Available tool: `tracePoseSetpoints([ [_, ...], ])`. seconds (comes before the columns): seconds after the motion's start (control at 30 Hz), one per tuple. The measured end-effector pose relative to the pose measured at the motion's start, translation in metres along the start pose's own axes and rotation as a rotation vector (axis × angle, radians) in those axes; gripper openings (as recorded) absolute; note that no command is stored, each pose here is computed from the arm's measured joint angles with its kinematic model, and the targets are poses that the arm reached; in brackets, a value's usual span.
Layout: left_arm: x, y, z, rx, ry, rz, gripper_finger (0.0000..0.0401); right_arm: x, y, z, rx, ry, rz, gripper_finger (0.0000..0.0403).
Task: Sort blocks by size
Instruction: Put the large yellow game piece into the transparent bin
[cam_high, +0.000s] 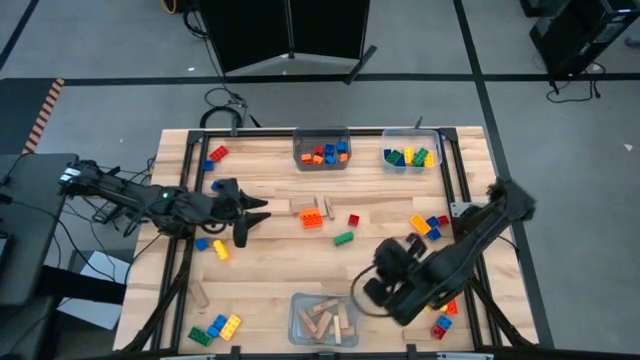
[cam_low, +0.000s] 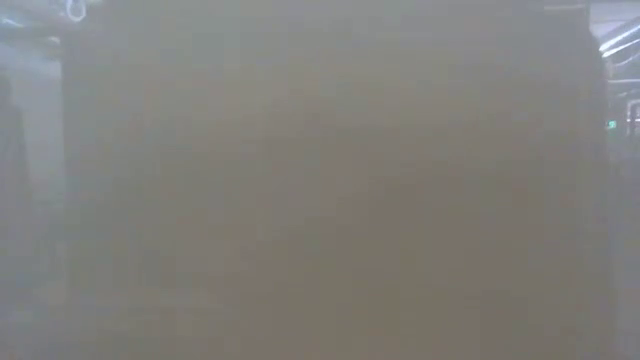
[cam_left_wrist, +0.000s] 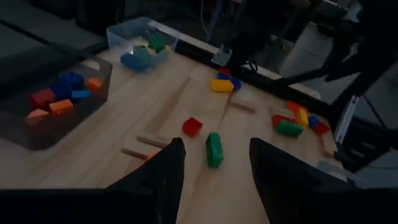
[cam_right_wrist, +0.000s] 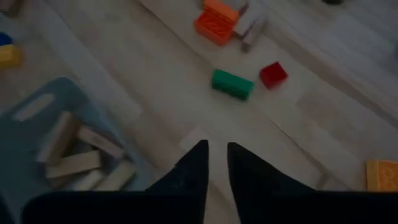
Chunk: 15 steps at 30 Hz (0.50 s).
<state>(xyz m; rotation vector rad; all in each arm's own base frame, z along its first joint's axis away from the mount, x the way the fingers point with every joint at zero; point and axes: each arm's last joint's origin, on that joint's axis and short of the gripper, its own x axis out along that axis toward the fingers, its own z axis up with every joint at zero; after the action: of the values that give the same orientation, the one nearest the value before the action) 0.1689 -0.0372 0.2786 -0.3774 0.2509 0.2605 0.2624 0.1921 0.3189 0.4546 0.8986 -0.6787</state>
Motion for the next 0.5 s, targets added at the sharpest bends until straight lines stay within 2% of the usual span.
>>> tracePoseSetpoints([
  [0.1,0.006,-0.002,0.000,-0.006,-0.028,0.044,0.0188,0.010,-0.031,-0.010,0.016,-0.005,0.025,0.0046],
  [0.3,0.018,-0.002,-0.009,-0.032,-0.011,0.147,0.0188,0.029,-0.091,-0.031,0.094,0.000,0.152,0.0013],
  [0.4,0.024,-0.002,-0.014,-0.061,0.016,0.171,0.0188,0.038,-0.118,-0.040,0.120,0.000,0.184,0.0015],
  [0.5,0.028,-0.005,-0.012,-0.063,0.074,0.236,0.0188,0.046,-0.141,-0.048,0.161,0.009,0.177,0.0039],
])
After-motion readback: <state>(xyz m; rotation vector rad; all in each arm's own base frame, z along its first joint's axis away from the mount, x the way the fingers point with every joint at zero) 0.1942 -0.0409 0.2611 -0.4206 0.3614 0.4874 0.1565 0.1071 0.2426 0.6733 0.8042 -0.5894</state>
